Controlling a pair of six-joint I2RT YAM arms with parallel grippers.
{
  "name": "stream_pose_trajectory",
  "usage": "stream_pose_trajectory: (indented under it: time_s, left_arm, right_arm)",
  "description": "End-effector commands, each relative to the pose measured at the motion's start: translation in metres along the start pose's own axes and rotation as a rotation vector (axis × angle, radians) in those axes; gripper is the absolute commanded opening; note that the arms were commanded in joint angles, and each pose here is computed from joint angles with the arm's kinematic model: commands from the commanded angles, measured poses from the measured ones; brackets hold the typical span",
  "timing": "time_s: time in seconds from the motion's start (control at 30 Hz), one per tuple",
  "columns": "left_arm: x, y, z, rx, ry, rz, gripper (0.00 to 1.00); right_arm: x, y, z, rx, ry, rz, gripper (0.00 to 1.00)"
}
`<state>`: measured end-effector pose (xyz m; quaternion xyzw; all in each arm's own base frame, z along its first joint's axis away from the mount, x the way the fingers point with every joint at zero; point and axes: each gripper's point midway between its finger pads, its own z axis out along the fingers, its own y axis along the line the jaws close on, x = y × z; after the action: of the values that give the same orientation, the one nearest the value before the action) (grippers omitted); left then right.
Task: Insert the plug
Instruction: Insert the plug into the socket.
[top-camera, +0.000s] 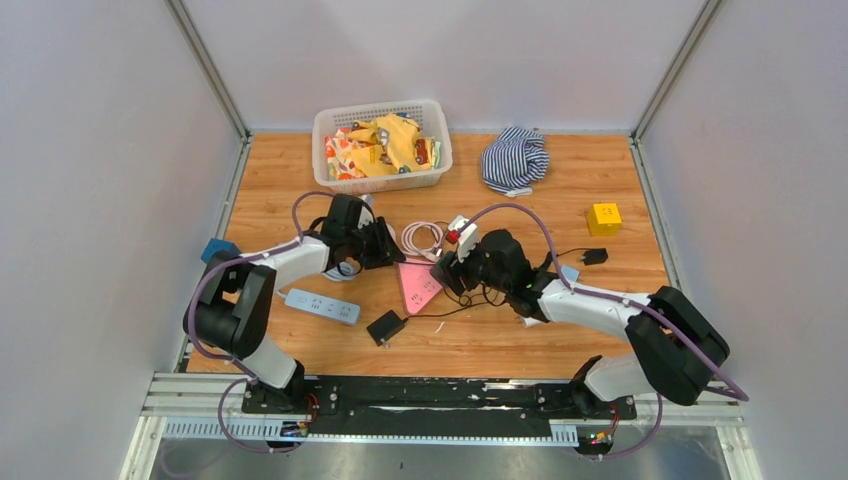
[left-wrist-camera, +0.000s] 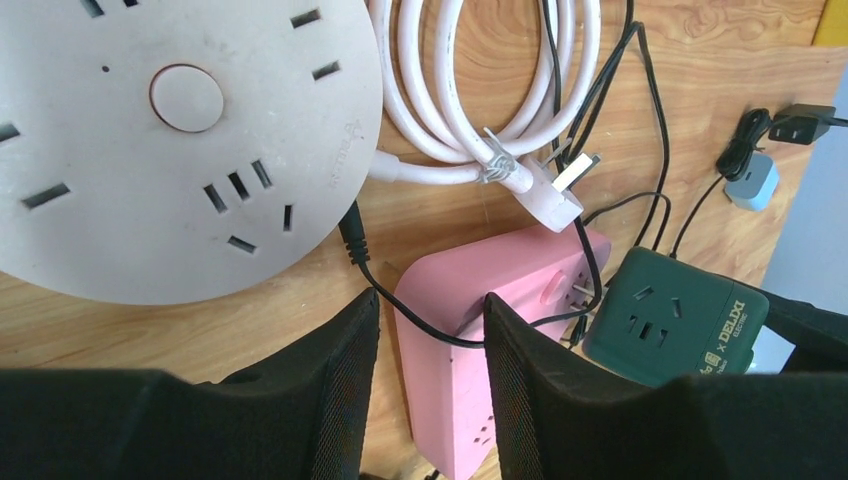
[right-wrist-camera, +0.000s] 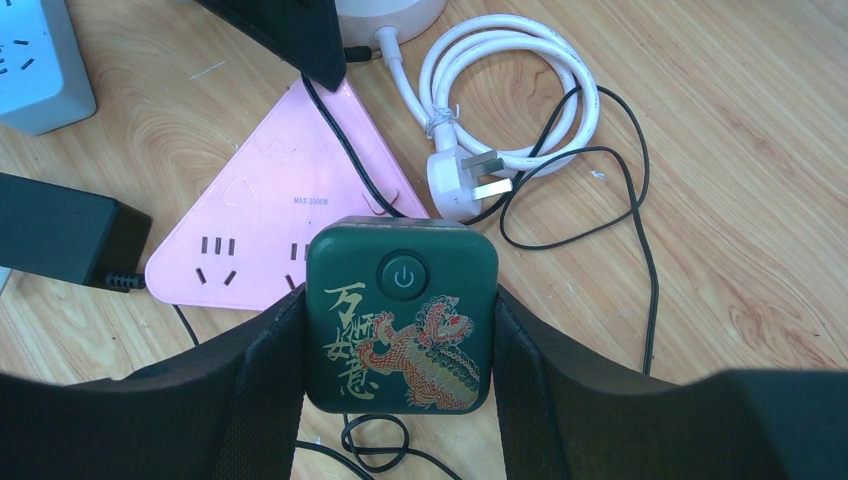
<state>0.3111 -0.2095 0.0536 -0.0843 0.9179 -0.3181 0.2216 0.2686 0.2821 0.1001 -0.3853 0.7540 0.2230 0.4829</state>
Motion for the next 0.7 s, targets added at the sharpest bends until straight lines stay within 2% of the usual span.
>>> stream_pose_trajectory:
  time_s: [0.0,0.07,0.13,0.27,0.47,0.67]
  left_arm:
    - [-0.007,0.007,0.007,-0.032,-0.019,0.011,0.45]
    - [-0.007,0.006,0.010,-0.024,-0.018,0.002,0.42]
    - [-0.007,0.005,0.012,-0.019,-0.016,-0.008,0.34]
    - [-0.014,0.006,0.009,-0.041,-0.041,-0.005,0.23]
    - [-0.034,0.011,-0.001,-0.120,-0.111,0.036,0.14]
    - [-0.043,0.023,-0.007,-0.205,-0.151,0.051,0.12]
  right_arm:
    - [0.010,-0.005,-0.001,0.007,0.050,-0.022,0.00]
    - [0.010,-0.004,-0.001,0.007,0.051,-0.021,0.00]
    - [0.011,-0.004,-0.001,0.006,0.053,-0.020,0.00]
    - [0.012,-0.004,-0.002,0.000,0.064,-0.023,0.00]
    - [0.015,-0.002,-0.003,-0.019,0.097,-0.040,0.00]
    - [0.021,0.001,0.003,-0.045,0.160,-0.038,0.00]
